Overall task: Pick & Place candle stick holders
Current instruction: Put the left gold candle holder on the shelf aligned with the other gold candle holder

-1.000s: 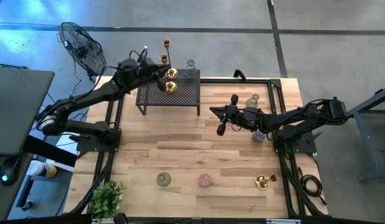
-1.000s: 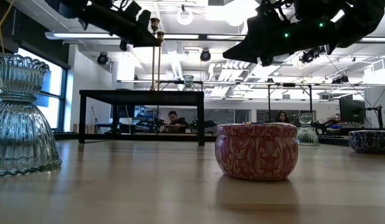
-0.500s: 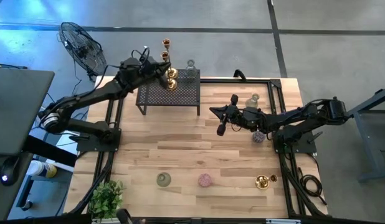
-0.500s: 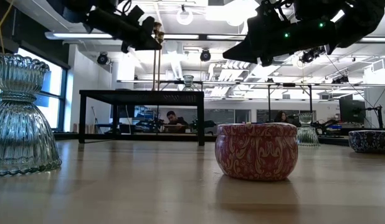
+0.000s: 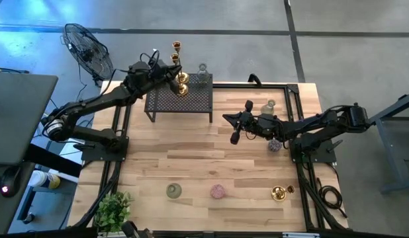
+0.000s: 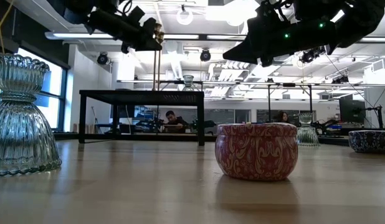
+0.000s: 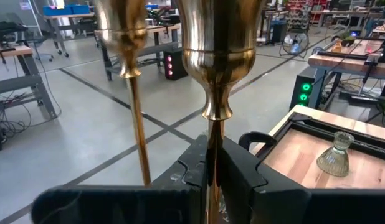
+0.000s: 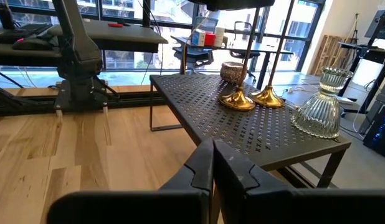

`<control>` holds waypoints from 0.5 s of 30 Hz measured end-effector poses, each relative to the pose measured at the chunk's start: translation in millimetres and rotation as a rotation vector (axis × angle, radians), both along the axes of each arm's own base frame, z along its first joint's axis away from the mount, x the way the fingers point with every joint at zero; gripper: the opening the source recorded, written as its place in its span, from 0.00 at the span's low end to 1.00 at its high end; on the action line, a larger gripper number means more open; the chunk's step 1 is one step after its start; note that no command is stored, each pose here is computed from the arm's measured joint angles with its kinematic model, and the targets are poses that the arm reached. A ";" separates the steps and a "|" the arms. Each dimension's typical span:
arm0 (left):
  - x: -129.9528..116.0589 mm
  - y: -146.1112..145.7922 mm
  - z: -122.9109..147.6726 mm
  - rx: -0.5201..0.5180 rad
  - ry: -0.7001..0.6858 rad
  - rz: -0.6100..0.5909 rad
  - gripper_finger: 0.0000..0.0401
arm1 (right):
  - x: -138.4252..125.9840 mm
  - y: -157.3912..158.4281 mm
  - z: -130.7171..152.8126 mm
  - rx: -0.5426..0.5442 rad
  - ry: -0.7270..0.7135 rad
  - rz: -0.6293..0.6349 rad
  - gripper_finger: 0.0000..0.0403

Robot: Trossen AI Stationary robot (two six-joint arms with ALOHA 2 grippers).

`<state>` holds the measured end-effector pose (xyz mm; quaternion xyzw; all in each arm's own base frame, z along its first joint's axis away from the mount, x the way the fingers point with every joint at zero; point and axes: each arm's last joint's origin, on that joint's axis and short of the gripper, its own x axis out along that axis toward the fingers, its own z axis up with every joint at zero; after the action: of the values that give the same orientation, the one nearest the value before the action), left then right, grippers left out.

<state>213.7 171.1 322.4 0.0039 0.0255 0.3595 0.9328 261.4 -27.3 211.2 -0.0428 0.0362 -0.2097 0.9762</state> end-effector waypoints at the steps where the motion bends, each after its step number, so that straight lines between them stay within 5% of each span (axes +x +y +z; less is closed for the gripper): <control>1: 0.0 0.0 -0.5 -0.002 0.002 0.002 0.09 | 0.0 0.0 0.0 0.000 0.000 0.000 0.00; 15: 0.1 0.2 -0.6 0.005 0.006 0.005 0.14 | 0.0 0.0 0.0 0.000 0.000 0.000 0.01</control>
<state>213.8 171.3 321.7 0.0074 0.0275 0.3617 0.9319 261.4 -27.2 211.2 -0.0428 0.0361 -0.2097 0.9762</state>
